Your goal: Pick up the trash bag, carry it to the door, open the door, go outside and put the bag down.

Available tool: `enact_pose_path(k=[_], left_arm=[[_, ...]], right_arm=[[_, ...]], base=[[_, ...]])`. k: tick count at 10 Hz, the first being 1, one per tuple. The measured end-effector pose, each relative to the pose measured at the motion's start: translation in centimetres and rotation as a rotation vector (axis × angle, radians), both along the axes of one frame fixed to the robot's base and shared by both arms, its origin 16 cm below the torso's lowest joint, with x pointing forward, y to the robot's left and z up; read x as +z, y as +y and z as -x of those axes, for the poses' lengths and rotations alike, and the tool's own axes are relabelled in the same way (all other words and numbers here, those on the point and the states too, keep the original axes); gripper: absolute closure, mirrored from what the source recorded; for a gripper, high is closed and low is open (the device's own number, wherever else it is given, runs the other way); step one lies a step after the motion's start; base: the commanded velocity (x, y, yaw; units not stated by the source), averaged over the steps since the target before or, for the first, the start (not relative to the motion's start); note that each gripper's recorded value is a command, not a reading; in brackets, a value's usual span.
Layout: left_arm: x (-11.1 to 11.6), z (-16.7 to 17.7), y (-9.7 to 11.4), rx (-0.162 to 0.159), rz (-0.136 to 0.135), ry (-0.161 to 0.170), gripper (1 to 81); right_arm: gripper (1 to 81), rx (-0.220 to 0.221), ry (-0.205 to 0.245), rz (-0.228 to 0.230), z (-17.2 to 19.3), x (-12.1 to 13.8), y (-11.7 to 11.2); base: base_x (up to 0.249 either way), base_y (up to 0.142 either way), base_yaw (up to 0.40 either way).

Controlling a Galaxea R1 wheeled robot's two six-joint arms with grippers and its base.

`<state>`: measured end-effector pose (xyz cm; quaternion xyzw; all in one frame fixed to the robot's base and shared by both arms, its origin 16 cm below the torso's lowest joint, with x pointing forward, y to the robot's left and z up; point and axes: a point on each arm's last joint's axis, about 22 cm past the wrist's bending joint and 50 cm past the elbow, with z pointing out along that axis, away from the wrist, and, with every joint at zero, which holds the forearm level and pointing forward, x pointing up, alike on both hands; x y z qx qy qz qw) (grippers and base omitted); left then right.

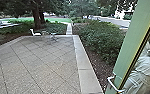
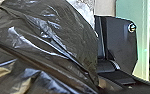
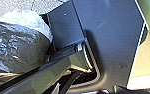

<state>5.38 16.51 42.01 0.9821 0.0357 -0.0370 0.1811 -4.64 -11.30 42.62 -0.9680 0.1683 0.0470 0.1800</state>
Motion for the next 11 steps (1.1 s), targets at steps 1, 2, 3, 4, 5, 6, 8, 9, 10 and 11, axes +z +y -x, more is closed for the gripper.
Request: enact_pose_path(k=[1,2,3,4,5,6,8,9,10,11], left_arm=[[0.01,0.07,-0.06,0.0,0.001,0.0,81.1],[0.02,0.5,-0.08,-0.002,0.003,0.01,81.1],[0.0,0.34,0.01,-0.001,0.001,0.007,81.1],[0.0,0.25,-0.02,-0.001,0.001,0.004,81.1],[0.01,0.12,-0.06,0.0,0.002,0.004,81.1],[-0.01,0.03,0.0,0.0,0.0,0.003,81.1],[-0.01,0.6,0.01,0.0,0.001,0.01,81.1],[-0.01,0.76,0.07,-0.001,0.0,0.012,81.1],[-0.01,0.72,0.06,0.0,0.0,0.012,81.1],[-0.03,0.58,0.39,0.0,-0.003,0.011,81.1]], right_arm=[[1.0,0.002,0.007,0.002,0.47,-0.02,-0.22],[1.0,0.003,0.011,0.002,0.59,-0.01,-0.23],[1.0,0.002,0.007,0.0,0.32,0.01,-0.04],[1.0,0.002,0.006,0.0,0.31,0.01,-0.05],[1.0,0.002,0.006,0.0,0.25,0.0,-0.05],[1.0,0.002,0.005,0.0,0.08,0.0,-0.07],[1.0,0.002,0.008,0.0,0.39,0.01,-0.07],[1.0,0.002,0.006,0.001,0.26,0.0,-0.09],[1.0,0.002,0.007,0.0,0.31,0.0,-0.08],[1.0,0.002,0.007,0.001,0.31,0.0,-0.12]], base=[[0.089,0.0,0.0],[0.08,0.0,0.0],[0.069,0.0,0.0],[0.0,0.0,0.0],[0.0,0.0,0.0],[0.0,0.0,0.0],[0.0,0.0,0.0],[0.0,0.0,0.0],[0.0,0.0,0.0],[0.0,0.0,0.0]])
